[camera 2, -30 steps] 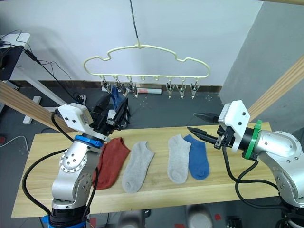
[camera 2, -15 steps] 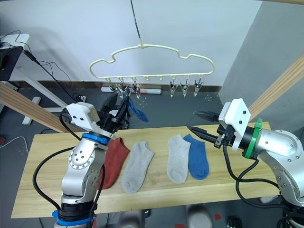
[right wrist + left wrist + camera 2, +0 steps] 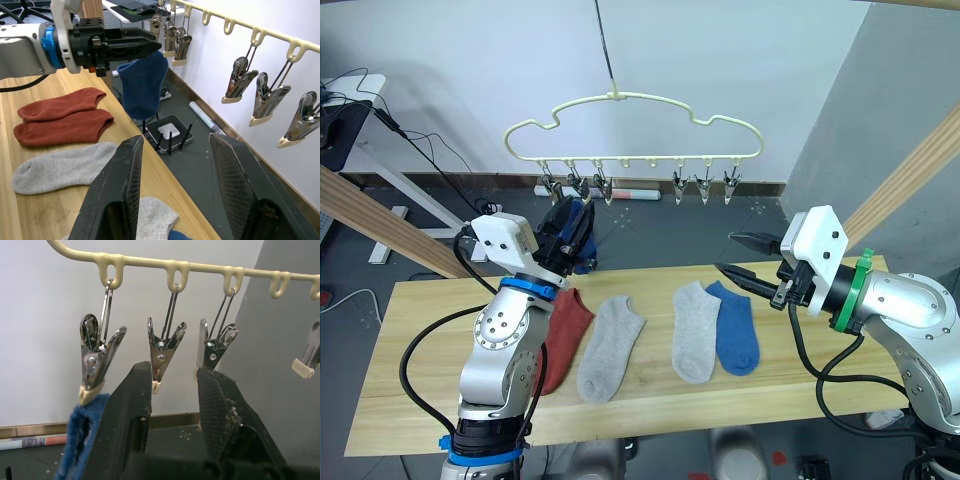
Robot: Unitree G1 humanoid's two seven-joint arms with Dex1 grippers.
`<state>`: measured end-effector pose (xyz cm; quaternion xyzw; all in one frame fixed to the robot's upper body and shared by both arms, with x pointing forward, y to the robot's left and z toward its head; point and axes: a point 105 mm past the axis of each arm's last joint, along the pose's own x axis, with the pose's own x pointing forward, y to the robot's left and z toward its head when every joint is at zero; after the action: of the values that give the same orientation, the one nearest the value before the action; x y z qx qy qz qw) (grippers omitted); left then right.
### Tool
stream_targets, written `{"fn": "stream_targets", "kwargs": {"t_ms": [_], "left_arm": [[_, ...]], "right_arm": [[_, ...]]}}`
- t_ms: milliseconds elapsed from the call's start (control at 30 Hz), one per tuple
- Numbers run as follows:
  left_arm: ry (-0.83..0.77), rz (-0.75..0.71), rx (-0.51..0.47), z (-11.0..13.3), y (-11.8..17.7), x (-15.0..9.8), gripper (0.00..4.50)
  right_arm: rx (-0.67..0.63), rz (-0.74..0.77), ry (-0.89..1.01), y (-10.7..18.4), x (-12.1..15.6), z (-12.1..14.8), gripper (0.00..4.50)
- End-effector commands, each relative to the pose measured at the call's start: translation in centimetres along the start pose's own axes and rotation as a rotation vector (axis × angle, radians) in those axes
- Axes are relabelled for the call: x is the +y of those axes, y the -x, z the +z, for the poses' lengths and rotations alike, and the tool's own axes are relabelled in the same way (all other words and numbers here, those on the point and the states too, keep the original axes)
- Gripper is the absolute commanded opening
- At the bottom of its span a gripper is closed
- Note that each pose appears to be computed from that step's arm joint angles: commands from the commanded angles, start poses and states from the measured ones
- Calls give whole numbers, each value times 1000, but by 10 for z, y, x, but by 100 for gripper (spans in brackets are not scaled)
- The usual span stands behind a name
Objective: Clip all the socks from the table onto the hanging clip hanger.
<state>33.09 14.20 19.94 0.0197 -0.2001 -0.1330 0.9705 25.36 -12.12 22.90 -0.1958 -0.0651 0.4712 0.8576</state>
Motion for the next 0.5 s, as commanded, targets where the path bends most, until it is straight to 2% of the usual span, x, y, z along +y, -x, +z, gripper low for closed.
{"fn": "stream_targets", "kwargs": {"t_ms": [33, 500], "left_arm": [[-3, 20, -50, 10, -4, 3, 159], [-12, 35, -79, 15, -15, 10, 159]], "right_arm": [[-23, 16, 28, 0, 1, 9, 219], [-52, 81, -5, -5, 7, 16, 219]]}}
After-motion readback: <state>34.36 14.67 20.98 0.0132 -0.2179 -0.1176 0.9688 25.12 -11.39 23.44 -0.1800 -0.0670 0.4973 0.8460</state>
